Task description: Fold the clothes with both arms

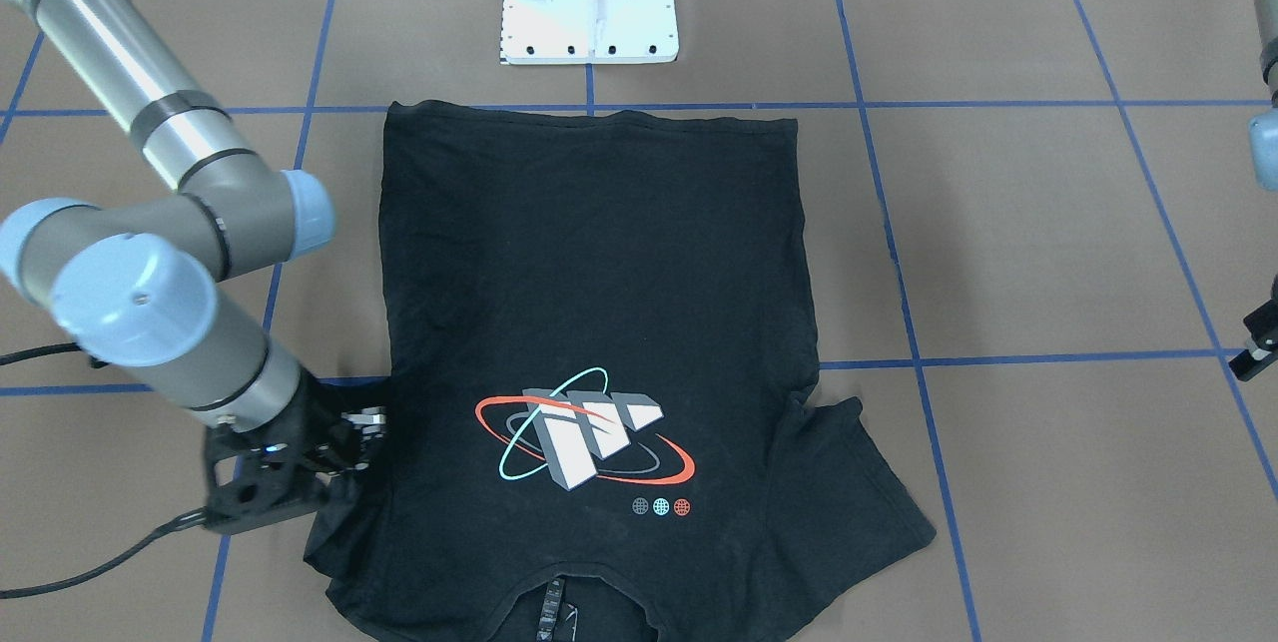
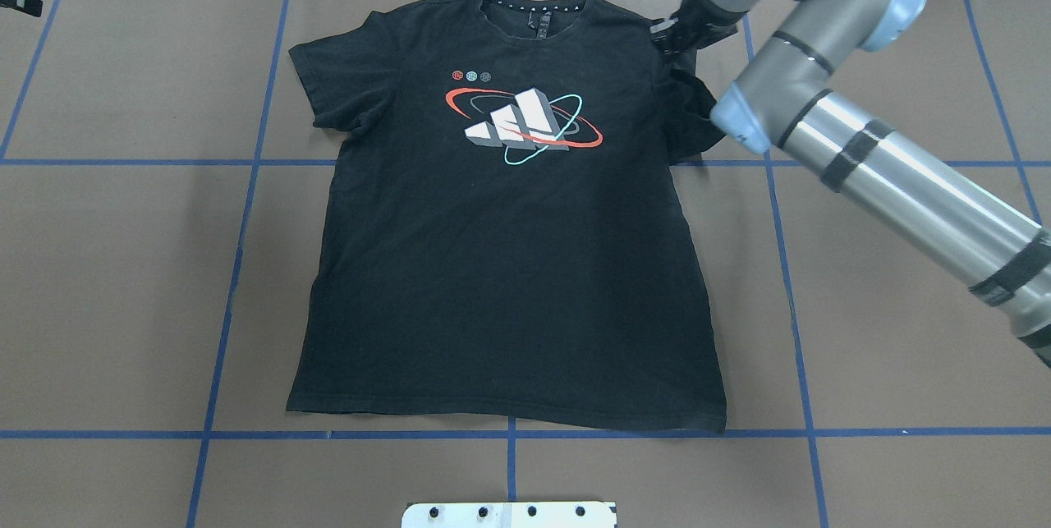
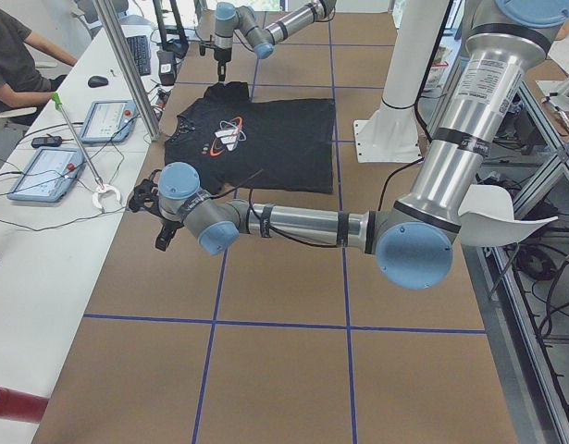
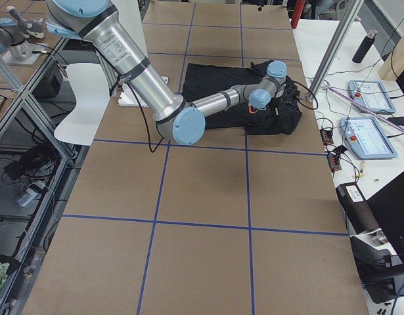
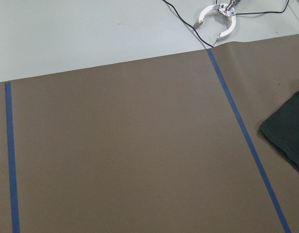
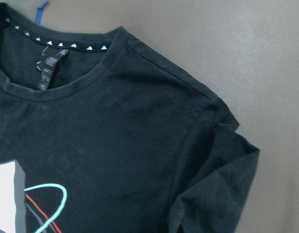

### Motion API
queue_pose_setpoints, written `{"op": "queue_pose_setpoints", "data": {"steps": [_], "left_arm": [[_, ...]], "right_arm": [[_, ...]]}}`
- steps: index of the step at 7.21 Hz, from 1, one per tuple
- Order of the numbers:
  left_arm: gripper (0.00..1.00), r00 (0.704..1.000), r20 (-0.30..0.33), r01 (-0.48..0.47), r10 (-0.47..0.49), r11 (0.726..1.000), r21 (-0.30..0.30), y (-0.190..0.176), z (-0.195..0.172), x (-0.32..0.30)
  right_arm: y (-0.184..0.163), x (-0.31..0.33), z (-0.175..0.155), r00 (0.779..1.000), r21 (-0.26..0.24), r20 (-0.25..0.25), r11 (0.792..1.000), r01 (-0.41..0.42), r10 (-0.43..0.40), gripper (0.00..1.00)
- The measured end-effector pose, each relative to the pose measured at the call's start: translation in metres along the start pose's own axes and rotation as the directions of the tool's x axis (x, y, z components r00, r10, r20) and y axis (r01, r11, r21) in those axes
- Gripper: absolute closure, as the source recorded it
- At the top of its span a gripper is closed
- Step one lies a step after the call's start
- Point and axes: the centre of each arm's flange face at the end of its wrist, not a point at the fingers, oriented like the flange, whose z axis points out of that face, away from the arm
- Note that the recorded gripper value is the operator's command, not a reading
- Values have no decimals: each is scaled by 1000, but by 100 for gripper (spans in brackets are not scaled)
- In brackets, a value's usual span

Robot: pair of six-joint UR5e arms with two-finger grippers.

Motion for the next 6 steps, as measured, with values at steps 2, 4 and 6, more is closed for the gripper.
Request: {"op": "queue_pose_setpoints", "data": {"steps": [2,4,6], "left_arm": [[1,1000,2,-2,2,1000,-3,2,1,-2],[1,1000,1,3,-3,1000,-4,4,0,-3],[1,1000,2,5,-5,1000,-3,5,0,-3]], "right_arm": [[-3,-69,17,999,12,-46,1000,-14,15,100],[-12,-91,34,996,12,-84,999,-33,34,100],[-14,-94,41,994,19,-105,999,-35,37,60]]}}
